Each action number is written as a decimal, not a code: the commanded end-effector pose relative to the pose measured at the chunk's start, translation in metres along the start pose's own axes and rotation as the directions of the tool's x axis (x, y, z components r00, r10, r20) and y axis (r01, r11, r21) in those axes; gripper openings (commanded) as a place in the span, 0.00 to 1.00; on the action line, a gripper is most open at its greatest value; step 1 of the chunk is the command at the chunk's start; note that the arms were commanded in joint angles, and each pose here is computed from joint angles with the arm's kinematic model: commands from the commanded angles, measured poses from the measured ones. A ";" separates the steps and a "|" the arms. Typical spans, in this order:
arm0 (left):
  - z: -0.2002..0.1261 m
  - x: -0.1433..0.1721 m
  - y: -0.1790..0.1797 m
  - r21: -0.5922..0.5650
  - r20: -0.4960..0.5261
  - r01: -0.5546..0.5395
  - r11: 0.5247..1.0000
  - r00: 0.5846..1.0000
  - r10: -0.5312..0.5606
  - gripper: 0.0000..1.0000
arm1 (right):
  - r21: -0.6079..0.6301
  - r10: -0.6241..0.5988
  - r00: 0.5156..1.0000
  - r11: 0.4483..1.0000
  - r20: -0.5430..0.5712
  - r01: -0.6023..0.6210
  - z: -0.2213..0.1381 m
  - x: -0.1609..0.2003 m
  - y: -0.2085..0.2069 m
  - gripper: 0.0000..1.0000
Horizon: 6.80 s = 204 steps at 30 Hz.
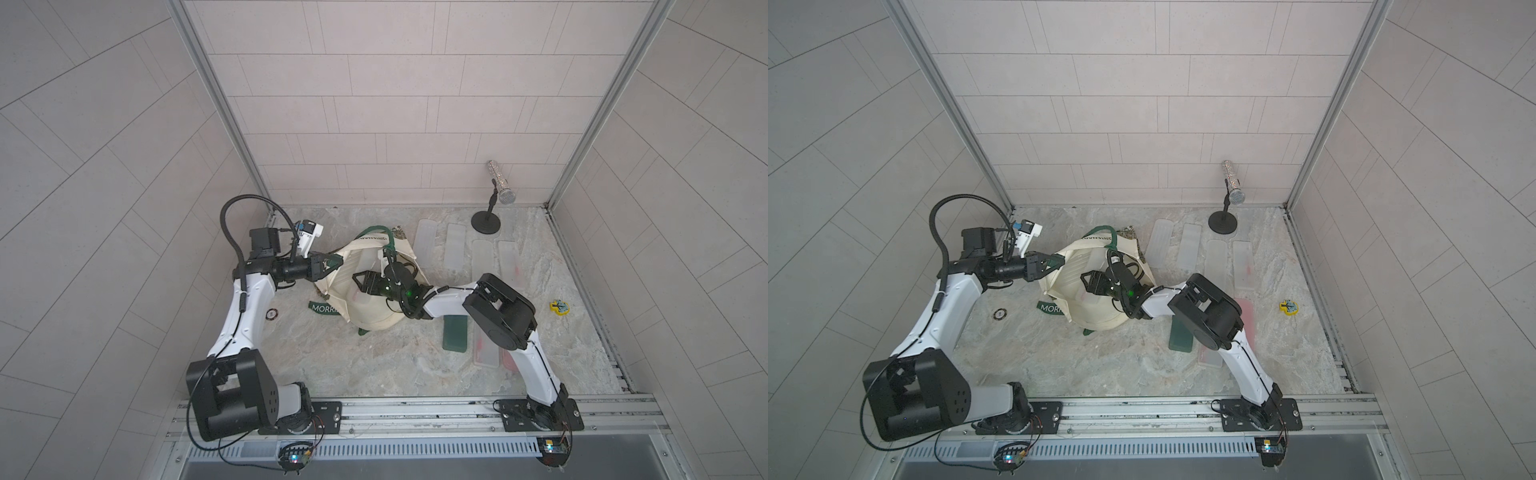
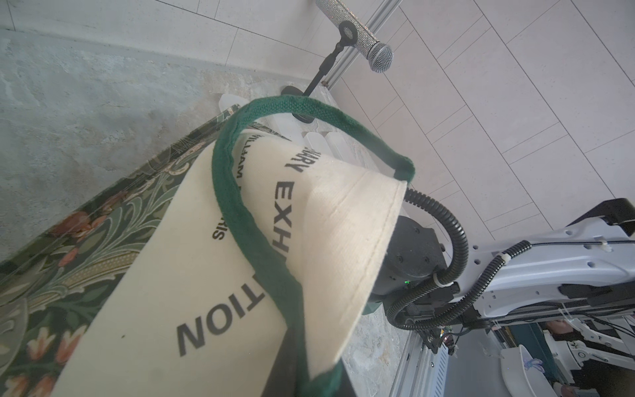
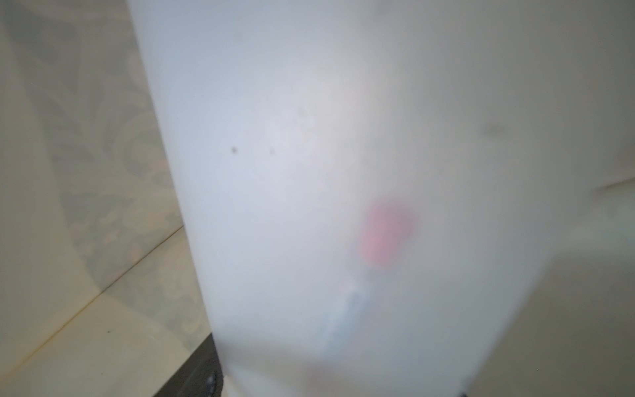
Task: Take out the pencil case from the canvas bag
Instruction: Pick up the pencil case from the canvas bag, then place the pencil case at the center of the board, then pick up the pencil case from the canvas bag.
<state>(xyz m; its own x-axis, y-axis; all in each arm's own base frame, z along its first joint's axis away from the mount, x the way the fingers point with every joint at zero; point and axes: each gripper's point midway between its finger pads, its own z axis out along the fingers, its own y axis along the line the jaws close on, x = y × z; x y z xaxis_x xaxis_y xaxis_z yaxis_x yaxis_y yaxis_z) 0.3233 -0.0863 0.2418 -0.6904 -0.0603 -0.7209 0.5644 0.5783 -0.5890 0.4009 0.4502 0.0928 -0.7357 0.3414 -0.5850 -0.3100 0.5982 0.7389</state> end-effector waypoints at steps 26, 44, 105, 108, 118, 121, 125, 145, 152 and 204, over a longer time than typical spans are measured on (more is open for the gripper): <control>-0.003 -0.011 0.003 -0.036 0.040 -0.004 0.999 0.999 0.005 0.00 | -0.179 -0.246 0.969 0.953 0.018 0.245 -0.076 -0.021 0.094 0.66; -0.006 -0.015 0.004 -0.052 0.057 0.000 0.999 0.998 0.003 0.00 | -0.225 -0.240 0.971 0.945 0.021 0.238 -0.132 -0.030 0.111 0.66; -0.031 -0.030 0.053 -0.291 0.186 0.096 0.952 0.982 -0.042 0.00 | 0.397 0.161 0.950 0.917 -0.268 -0.043 -0.220 0.021 -0.073 0.64; -0.032 -0.031 0.051 -0.284 0.191 0.098 0.954 0.981 -0.044 0.00 | 0.399 0.191 0.938 0.915 -0.287 -0.065 -0.209 0.031 -0.075 0.65; -0.033 -0.031 0.050 -0.274 0.197 0.101 0.956 0.979 -0.047 0.00 | 0.419 0.246 0.920 0.902 -0.306 -0.102 -0.187 0.044 -0.086 0.66; -0.032 -0.031 0.051 -0.270 0.198 0.103 0.957 0.979 -0.050 0.00 | 0.430 0.265 0.913 0.896 -0.311 -0.114 -0.183 0.049 -0.091 0.67; -0.032 -0.030 0.051 -0.267 0.198 0.106 0.958 0.979 -0.053 0.00 | 0.441 0.277 0.908 0.889 -0.313 -0.120 -0.178 0.054 -0.097 0.67; -0.029 -0.027 0.056 -0.260 0.197 0.119 0.958 0.978 -0.068 0.00 | 0.531 0.193 0.926 0.847 -0.323 0.009 -0.191 0.042 -0.108 0.85; -0.029 -0.027 0.056 -0.259 0.198 0.118 0.959 0.978 -0.067 0.00 | 0.519 0.159 0.942 0.854 -0.296 0.019 -0.194 0.033 -0.101 0.87; -0.030 -0.039 0.041 -0.204 0.173 0.093 0.974 0.983 -0.058 0.01 | -0.126 -0.244 0.969 0.963 -0.023 0.239 -0.056 -0.002 0.115 1.00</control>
<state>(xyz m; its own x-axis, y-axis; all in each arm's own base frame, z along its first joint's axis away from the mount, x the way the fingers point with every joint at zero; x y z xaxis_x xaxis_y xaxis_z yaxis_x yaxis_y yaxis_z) 0.3568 -0.0359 0.2410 -0.6596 -0.2443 -0.7108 0.3573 0.7301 -0.5825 0.3269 0.4725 0.1800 -0.7031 0.1425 -0.6966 -0.5166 0.5708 0.6382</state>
